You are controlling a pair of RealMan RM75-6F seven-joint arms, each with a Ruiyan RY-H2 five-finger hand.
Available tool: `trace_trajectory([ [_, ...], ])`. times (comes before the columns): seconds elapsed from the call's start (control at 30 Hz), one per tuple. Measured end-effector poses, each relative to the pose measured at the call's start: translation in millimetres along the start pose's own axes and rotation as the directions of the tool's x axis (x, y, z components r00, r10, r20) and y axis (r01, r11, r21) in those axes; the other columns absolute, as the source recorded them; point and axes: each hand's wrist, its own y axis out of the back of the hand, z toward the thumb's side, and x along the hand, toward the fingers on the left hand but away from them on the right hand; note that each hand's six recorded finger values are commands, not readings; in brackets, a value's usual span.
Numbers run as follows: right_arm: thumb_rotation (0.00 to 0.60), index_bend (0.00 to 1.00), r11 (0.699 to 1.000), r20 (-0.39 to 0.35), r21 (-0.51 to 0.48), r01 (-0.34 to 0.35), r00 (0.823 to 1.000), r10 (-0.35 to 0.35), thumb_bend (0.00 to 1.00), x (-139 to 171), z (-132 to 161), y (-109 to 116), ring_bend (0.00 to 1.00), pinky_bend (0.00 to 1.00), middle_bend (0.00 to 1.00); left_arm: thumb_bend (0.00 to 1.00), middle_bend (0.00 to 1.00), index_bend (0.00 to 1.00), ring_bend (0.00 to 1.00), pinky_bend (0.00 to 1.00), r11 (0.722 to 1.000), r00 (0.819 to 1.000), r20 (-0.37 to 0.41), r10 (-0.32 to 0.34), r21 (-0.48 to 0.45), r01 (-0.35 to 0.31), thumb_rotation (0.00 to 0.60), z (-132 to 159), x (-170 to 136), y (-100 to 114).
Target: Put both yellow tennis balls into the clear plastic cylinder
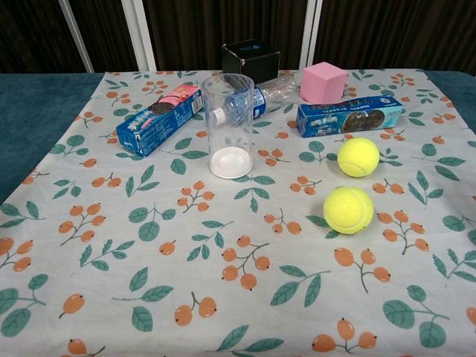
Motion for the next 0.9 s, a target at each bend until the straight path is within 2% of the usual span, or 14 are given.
trace_trajectory([
  [0.2,0.6,0.2,1.0,0.001,-0.006,0.013,1.0,-0.013,0.24,-1.1,-0.6,0.9,0.12,0.0,0.09,0.0,0.0,0.0,0.0,0.0,1.0,1.0,-0.001,-0.003,0.008,0.003,0.6,0.4,-1.4,-1.4],
  [0.6,0.6,0.2,0.999,-0.005,-0.042,-0.014,1.0,0.014,0.24,-0.3,1.2,-2.3,0.12,0.0,0.09,0.0,0.0,0.0,0.0,0.0,1.0,1.0,-0.006,0.003,0.008,-0.003,0.6,-0.2,-2.1,0.0],
  [0.77,0.6,0.2,0.999,-0.004,-0.048,-0.022,1.0,0.022,0.24,0.0,0.9,-2.7,0.06,0.0,0.07,0.0,0.0,0.0,0.0,0.0,1.0,1.0,-0.003,0.002,0.01,-0.002,0.6,0.4,-2.4,-0.4],
  [0.9,0.6,0.18,0.994,-0.003,-0.103,-0.033,0.999,0.033,0.24,2.0,4.5,-1.4,0.05,0.0,0.07,0.0,0.0,0.0,0.0,0.0,1.0,1.0,-0.01,0.006,0.004,-0.006,0.6,-1.3,-1.8,1.0],
])
